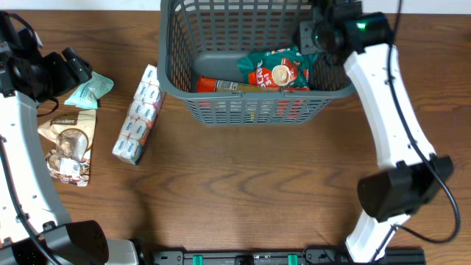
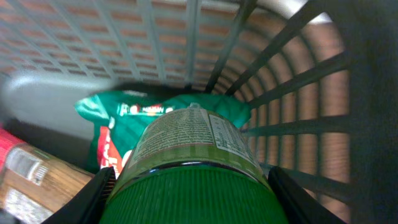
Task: Pack container
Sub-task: 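Carry the jar over the basket and release it inside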
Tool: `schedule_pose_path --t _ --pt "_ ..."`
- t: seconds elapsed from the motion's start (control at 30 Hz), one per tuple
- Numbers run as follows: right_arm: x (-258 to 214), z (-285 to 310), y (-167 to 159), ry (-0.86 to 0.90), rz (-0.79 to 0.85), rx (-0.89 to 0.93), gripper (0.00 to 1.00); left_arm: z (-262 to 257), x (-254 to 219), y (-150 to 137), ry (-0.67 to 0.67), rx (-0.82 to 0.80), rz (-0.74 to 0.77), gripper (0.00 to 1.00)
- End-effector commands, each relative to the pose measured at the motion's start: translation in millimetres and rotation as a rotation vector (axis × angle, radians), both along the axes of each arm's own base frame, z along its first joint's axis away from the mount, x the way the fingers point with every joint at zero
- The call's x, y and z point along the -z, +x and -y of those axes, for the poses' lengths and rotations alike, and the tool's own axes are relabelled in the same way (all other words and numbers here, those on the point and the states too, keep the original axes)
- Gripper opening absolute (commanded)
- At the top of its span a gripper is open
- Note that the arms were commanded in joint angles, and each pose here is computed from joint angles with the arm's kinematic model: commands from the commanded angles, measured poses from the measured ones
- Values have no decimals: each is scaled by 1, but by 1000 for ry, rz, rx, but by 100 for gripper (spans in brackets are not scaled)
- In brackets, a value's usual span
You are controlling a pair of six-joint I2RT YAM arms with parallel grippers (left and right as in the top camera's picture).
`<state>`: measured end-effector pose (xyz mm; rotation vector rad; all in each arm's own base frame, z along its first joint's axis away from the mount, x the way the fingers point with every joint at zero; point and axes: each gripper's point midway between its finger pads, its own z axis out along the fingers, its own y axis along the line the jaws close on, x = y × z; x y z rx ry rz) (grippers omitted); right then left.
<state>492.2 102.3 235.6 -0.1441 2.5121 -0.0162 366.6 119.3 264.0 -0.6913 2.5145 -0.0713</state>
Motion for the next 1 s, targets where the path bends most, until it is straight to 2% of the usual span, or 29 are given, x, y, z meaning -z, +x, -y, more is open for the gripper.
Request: schedule_pose_path --t 0.0,0.23,0.43,0.47,0.5,0.53,0.57,0.8,0.97 --pt "5 -6 4 26 -12 -1 1 0 0 0 -6 -8 1 99" --pt "46 -5 5 7 -115 10 1 0 0 0 -6 -8 1 99" --pt "61 0 2 -5 -161 18 2 0 0 0 -6 -8 1 99" --pt "61 0 2 -5 -163 19 13 0 0 0 -6 -8 1 99" --pt "61 1 2 -5 -164 21 34 0 0 0 -6 -8 1 99" --pt "61 1 2 -5 -163 21 69 0 0 0 -6 -8 1 99" --pt "61 2 2 -5 -163 22 99 0 0 0 -6 -8 1 99" --pt "54 3 5 -1 -144 26 99 0 0 0 -6 -8 1 99" --pt "14 3 11 17 -64 26 99 0 0 0 -6 -8 1 99"
